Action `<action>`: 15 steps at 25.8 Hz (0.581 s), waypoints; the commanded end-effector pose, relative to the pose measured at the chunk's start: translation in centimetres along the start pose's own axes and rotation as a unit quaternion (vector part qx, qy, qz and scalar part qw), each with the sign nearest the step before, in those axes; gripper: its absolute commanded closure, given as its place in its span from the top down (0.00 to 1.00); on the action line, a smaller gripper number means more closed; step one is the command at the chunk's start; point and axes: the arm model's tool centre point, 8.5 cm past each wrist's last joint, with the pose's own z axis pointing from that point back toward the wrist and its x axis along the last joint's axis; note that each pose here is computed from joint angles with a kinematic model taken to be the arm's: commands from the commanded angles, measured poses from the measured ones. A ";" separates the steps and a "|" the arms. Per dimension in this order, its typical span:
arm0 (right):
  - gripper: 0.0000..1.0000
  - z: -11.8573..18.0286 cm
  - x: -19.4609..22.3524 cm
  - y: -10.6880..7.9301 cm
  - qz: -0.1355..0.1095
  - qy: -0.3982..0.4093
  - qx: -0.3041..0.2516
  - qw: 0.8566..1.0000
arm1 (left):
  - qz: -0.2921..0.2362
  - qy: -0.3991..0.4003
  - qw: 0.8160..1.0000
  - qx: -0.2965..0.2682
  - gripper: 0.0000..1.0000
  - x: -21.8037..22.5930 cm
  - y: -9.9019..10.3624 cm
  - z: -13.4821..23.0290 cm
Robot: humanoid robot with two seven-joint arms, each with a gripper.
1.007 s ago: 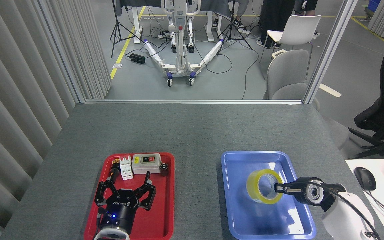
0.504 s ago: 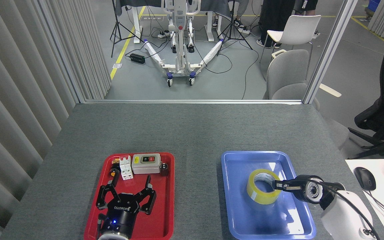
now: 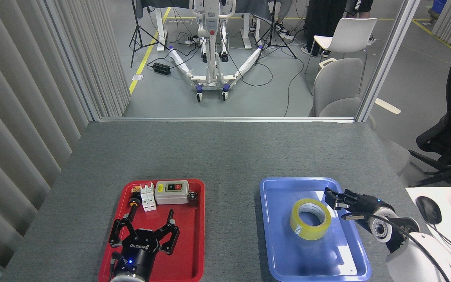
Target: Place and move tape with both arms
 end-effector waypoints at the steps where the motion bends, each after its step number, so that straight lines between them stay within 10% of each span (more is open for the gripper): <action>1: 0.98 1.9 -0.1 -0.6 0.065 0.034 -0.130 0.989 | -0.013 -0.004 1.000 -0.011 1.00 -0.8 -0.7 0.2; 8: 1.00 6.8 1.8 1.4 0.132 0.059 -0.291 0.946 | -0.016 -0.003 1.000 -0.019 1.00 -1.1 -1.3 0.3; 15: 1.00 9.7 1.0 7.7 0.118 0.087 -0.240 0.960 | -0.016 0.002 1.000 -0.016 1.00 -1.2 -1.1 0.0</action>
